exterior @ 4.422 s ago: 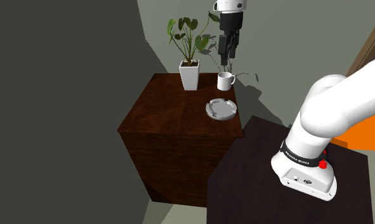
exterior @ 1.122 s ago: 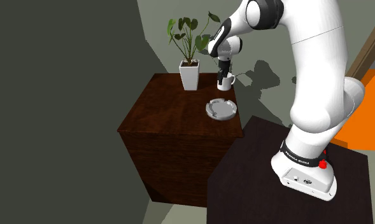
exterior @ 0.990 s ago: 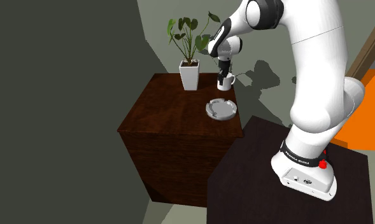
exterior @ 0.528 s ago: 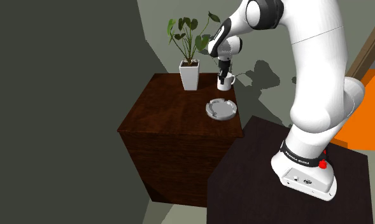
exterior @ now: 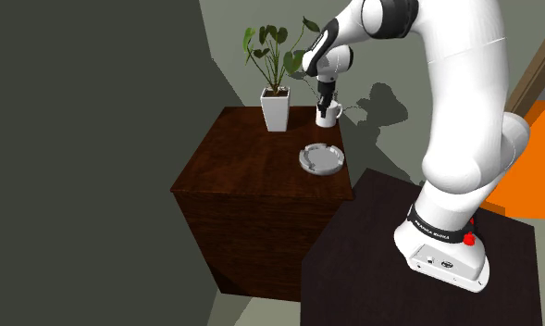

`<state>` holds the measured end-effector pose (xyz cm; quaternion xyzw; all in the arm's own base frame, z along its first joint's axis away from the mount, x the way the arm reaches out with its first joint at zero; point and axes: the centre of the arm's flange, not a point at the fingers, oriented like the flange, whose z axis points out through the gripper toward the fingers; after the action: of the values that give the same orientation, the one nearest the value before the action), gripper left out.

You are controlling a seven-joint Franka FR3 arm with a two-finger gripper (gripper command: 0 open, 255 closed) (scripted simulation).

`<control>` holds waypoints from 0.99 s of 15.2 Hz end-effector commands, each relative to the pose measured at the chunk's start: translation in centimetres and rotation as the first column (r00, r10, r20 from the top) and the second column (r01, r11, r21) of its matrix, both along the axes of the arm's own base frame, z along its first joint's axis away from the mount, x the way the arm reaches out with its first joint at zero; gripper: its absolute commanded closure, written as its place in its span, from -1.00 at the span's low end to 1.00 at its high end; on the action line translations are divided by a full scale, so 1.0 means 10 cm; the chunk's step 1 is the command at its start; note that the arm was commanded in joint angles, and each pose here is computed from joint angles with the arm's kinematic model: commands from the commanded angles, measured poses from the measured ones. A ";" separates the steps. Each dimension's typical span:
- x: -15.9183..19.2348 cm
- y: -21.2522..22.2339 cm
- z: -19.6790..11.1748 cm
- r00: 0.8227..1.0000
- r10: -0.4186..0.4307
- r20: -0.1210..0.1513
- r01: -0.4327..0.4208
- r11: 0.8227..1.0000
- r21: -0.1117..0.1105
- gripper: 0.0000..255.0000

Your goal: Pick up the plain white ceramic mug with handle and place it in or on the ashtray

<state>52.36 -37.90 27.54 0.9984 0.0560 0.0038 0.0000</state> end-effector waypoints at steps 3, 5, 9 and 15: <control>-0.01 0.00 0.21 1.000 0.000 0.000 0.000 1.000 0.000 1.00; -0.01 0.00 0.31 1.000 0.000 0.000 0.000 1.000 0.000 1.00; -0.01 0.00 0.52 1.000 0.000 0.000 0.000 1.000 0.000 1.00; -0.07 0.12 0.76 1.000 0.000 0.000 0.000 1.000 0.000 1.00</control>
<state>52.03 -37.29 34.99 0.9984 0.0558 0.0039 -0.0001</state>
